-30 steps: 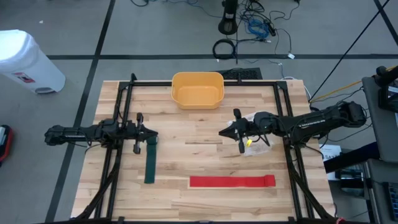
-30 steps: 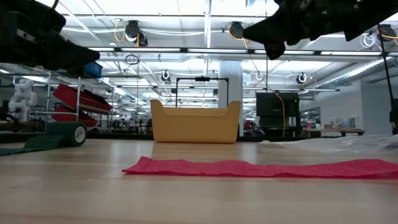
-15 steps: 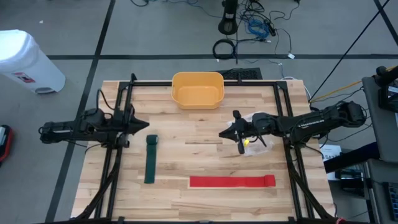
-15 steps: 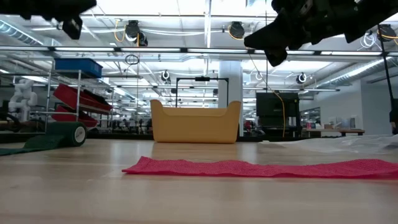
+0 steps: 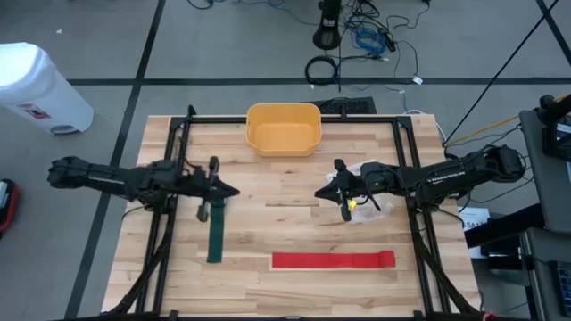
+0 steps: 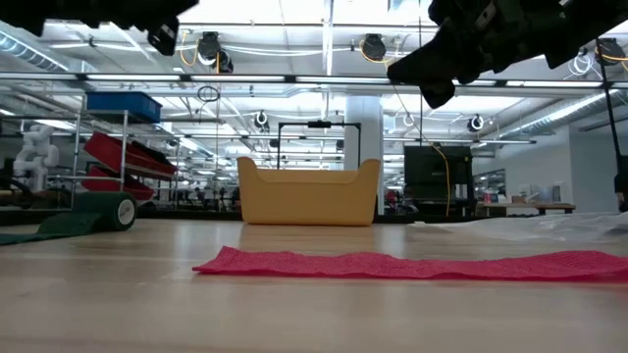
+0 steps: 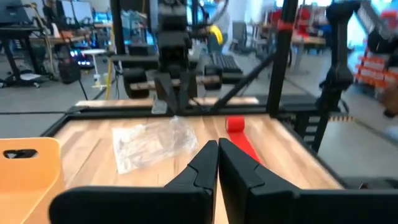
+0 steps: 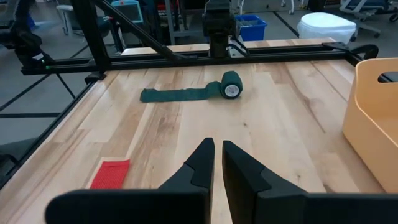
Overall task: Roll bandage
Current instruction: Roll the red bandage
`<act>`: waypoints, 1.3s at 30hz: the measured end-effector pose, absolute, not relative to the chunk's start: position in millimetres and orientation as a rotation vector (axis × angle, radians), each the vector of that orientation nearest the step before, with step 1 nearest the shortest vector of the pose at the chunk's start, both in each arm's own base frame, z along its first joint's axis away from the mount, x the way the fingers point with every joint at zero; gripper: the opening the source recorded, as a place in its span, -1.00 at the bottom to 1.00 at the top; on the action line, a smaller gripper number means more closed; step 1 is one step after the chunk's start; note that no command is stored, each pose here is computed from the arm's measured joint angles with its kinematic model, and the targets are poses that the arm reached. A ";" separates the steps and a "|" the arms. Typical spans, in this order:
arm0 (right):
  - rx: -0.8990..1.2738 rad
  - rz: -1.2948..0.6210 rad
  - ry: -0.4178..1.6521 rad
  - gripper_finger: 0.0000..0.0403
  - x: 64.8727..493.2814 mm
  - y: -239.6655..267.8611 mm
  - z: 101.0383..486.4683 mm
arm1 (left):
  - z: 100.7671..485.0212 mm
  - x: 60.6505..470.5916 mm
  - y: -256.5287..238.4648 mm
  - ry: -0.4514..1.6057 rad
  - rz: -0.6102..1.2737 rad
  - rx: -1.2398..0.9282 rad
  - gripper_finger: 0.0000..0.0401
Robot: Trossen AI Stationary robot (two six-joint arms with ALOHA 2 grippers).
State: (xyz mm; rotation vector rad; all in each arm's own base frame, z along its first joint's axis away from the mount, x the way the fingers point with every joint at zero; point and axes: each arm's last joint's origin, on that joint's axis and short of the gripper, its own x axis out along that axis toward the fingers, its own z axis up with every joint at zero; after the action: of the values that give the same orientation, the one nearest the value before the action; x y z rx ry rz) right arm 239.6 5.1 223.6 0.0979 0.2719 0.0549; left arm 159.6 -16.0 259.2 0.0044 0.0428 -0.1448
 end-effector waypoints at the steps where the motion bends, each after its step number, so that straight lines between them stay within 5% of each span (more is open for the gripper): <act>1: 0.098 0.055 0.275 -0.90 239.5 5.1 223.2 | 257.3 163.6 -17.0 0.055 -0.149 0.010 -0.91; 13: 0.088 0.053 0.323 -0.90 243.0 4.8 231.3 | 237.2 199.6 -32.8 0.232 -0.207 0.018 -0.91; 22: 0.174 0.051 0.563 -0.90 243.7 13.4 252.5 | 228.2 206.1 -36.2 0.277 -0.217 0.023 -0.91; 39: 0.368 0.065 0.762 -0.90 206.8 114.0 287.7 | 234.7 207.7 -36.3 0.208 -0.215 0.019 -0.91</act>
State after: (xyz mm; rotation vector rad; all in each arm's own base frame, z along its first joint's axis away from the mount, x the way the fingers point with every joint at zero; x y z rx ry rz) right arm 206.8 114.0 287.7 0.3684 0.7621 0.0646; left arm 207.7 -36.3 234.7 0.0185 0.2081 -0.2154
